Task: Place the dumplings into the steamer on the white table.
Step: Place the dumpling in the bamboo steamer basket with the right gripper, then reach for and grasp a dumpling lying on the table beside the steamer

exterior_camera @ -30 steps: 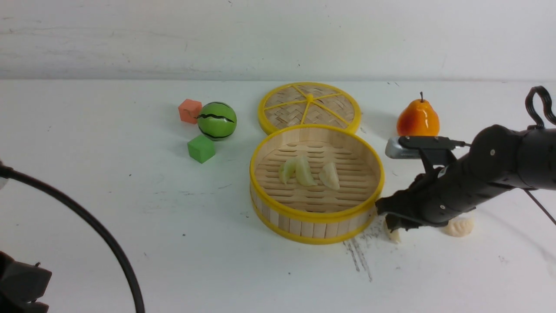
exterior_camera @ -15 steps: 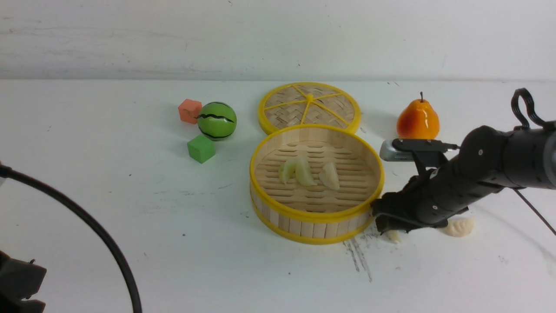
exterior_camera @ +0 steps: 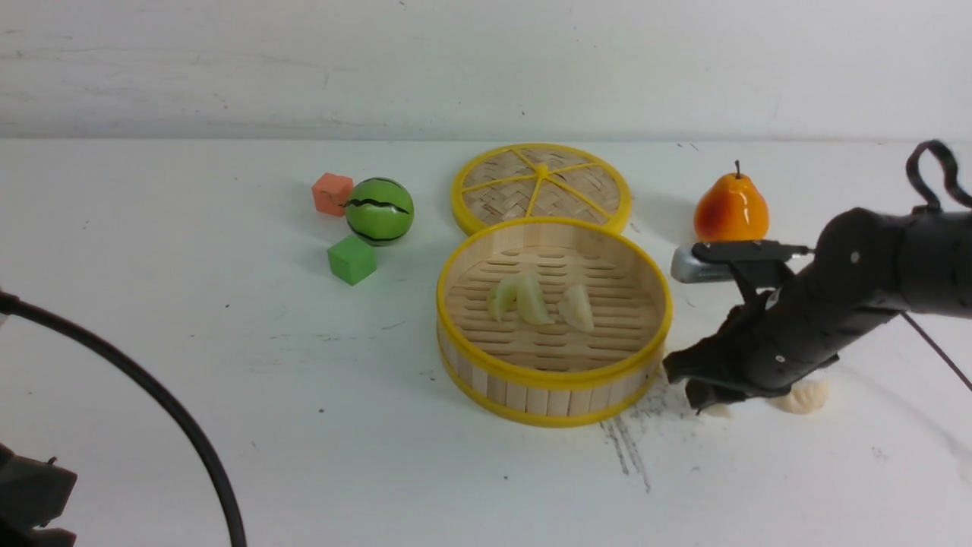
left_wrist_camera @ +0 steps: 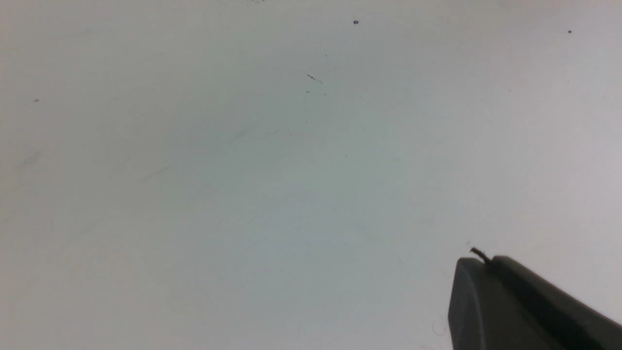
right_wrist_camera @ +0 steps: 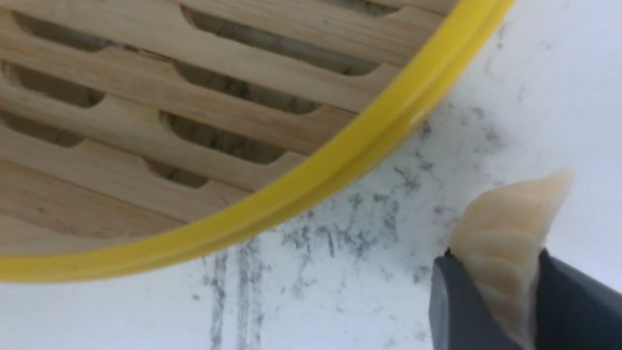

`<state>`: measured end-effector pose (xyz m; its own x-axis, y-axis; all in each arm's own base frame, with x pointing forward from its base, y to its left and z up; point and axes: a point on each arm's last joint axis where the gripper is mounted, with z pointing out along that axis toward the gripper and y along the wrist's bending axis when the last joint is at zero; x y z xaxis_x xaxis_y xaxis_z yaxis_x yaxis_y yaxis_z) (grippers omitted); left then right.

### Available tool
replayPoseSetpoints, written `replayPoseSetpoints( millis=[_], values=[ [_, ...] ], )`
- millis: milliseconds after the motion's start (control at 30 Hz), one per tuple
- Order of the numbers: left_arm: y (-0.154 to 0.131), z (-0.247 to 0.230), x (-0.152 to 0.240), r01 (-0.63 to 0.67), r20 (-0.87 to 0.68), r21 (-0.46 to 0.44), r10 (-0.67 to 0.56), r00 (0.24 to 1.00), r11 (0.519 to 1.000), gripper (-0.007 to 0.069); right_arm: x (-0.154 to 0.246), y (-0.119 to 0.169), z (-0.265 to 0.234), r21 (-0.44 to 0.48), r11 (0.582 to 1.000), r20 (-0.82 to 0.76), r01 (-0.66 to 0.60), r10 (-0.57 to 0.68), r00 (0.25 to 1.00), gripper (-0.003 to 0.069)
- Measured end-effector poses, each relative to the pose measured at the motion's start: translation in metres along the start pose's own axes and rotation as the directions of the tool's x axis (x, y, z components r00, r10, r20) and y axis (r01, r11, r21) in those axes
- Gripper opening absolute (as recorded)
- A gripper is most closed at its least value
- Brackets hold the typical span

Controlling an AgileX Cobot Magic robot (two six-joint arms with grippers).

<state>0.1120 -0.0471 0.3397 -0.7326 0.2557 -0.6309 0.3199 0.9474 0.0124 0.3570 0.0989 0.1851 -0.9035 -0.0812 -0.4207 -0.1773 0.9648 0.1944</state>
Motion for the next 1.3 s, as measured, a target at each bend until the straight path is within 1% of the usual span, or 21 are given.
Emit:
replayPoseSetpoints(
  millis=[100,167,233,267,300,367,433,533,600,700,800,867,900,933,967,1000,1067,1133,1167,1200,1300],
  values=[
    [0.0,0.0,0.0,0.0,-0.005,-0.001,0.0,1.0,1.0,-0.0008,-0.019,0.01,-0.032,-0.016,0.999,0.062,0.033,-0.032,0.998,0.0181],
    [0.0,0.0,0.0,0.0,-0.004,-0.001,0.0,1.0,1.0,-0.0006,-0.042,0.033,-0.067,-0.052,0.993,0.123,0.102,-0.095,0.988,0.0181],
    [0.0,0.0,0.0,0.0,0.001,0.0,0.0,1.0,1.0,-0.0006,-0.051,0.053,-0.079,-0.079,0.985,0.13,0.156,-0.145,0.981,0.0181],
    [0.0,0.0,0.0,0.0,0.001,0.0,0.0,1.0,1.0,-0.0006,-0.054,0.056,-0.082,-0.083,0.983,0.14,0.165,-0.153,0.978,0.0181],
    [0.0,0.0,0.0,0.0,0.004,0.001,0.0,1.0,1.0,-0.0005,-0.061,0.075,-0.086,-0.106,0.972,0.143,0.21,-0.194,0.97,0.0181],
    [0.0,0.0,0.0,0.0,0.005,0.001,0.0,1.0,1.0,-0.0003,-0.066,0.097,-0.077,-0.131,0.957,0.125,0.26,-0.244,0.962,0.0181],
    [0.0,0.0,0.0,0.0,0.005,0.001,0.0,1.0,1.0,-0.0002,-0.069,0.112,-0.062,-0.145,0.946,0.096,0.291,-0.279,0.955,0.0181],
    [0.0,0.0,0.0,0.0,0.004,0.001,0.0,1.0,1.0,0.0,-0.068,0.124,-0.04,-0.155,0.937,0.051,0.314,-0.31,0.949,0.0181],
    [0.0,0.0,0.0,0.0,-0.001,0.0,0.0,1.0,1.0,0.0003,-0.062,0.131,-0.016,-0.159,0.931,0.005,0.328,-0.331,0.943,0.0181],
    [0.0,0.0,0.0,0.0,-0.004,-0.001,0.0,1.0,1.0,0.0005,-0.057,0.135,0.005,-0.162,0.929,-0.027,0.333,-0.342,0.939,0.0181],
    [0.0,0.0,0.0,0.0,-0.004,-0.001,0.0,1.0,1.0,0.0007,-0.055,0.135,0.015,-0.16,0.93,-0.033,0.331,-0.34,0.94,0.0187],
    [0.0,0.0,0.0,0.0,-0.004,-0.001,0.0,1.0,1.0,0.0008,-0.055,0.135,0.018,-0.158,0.93,-0.037,0.331,-0.341,0.939,0.0219],
    [0.0,0.0,0.0,0.0,-0.004,-0.001,0.0,1.0,1.0,0.0009,-0.055,0.135,0.019,-0.155,0.93,-0.039,0.333,-0.343,0.939,0.0258],
    [0.0,0.0,0.0,0.0,-0.004,-0.001,0.0,1.0,1.0,0.001,-0.055,0.134,0.02,-0.153,0.93,-0.04,0.335,-0.344,0.938,0.0271],
    [0.0,0.0,0.0,0.0,-0.004,-0.001,0.0,1.0,1.0,0.0011,-0.055,0.134,0.02,-0.149,0.929,-0.04,0.339,-0.348,0.937,0.0318],
    [0.0,0.0,0.0,0.0,-0.004,-0.001,0.0,1.0,1.0,0.0013,-0.055,0.134,0.02,-0.145,0.929,-0.041,0.34,-0.349,0.936,0.0344],
    [0.0,0.0,0.0,0.0,-0.004,-0.001,0.0,1.0,1.0,0.0015,-0.057,0.132,0.015,-0.138,0.934,-0.048,0.33,-0.34,0.939,0.0396],
    [0.0,0.0,0.0,0.0,-0.005,-0.001,0.0,1.0,1.0,0.0018,-0.061,0.126,0.001,-0.127,0.943,-0.056,0.309,-0.317,0.947,0.0437],
    [0.0,0.0,0.0,0.0,-0.005,-0.001,0.0,1.0,1.0,0.0018,-0.062,0.124,-0.001,-0.123,0.944,-0.062,0.306,-0.315,0.947,0.0443],
    [0.0,0.0,0.001,0.0,-0.006,-0.001,0.0,1.0,1.0,0.0018,-0.064,0.114,-0.018,-0.101,0.946,-0.074,0.307,-0.315,0.946,0.0459],
    [0.0,0.0,0.001,0.0,-0.008,-0.001,0.0,1.0,1.0,0.0019,-0.069,0.091,-0.051,-0.037,0.951,-0.091,0.306,-0.308,0.947,0.0468]
  ],
)
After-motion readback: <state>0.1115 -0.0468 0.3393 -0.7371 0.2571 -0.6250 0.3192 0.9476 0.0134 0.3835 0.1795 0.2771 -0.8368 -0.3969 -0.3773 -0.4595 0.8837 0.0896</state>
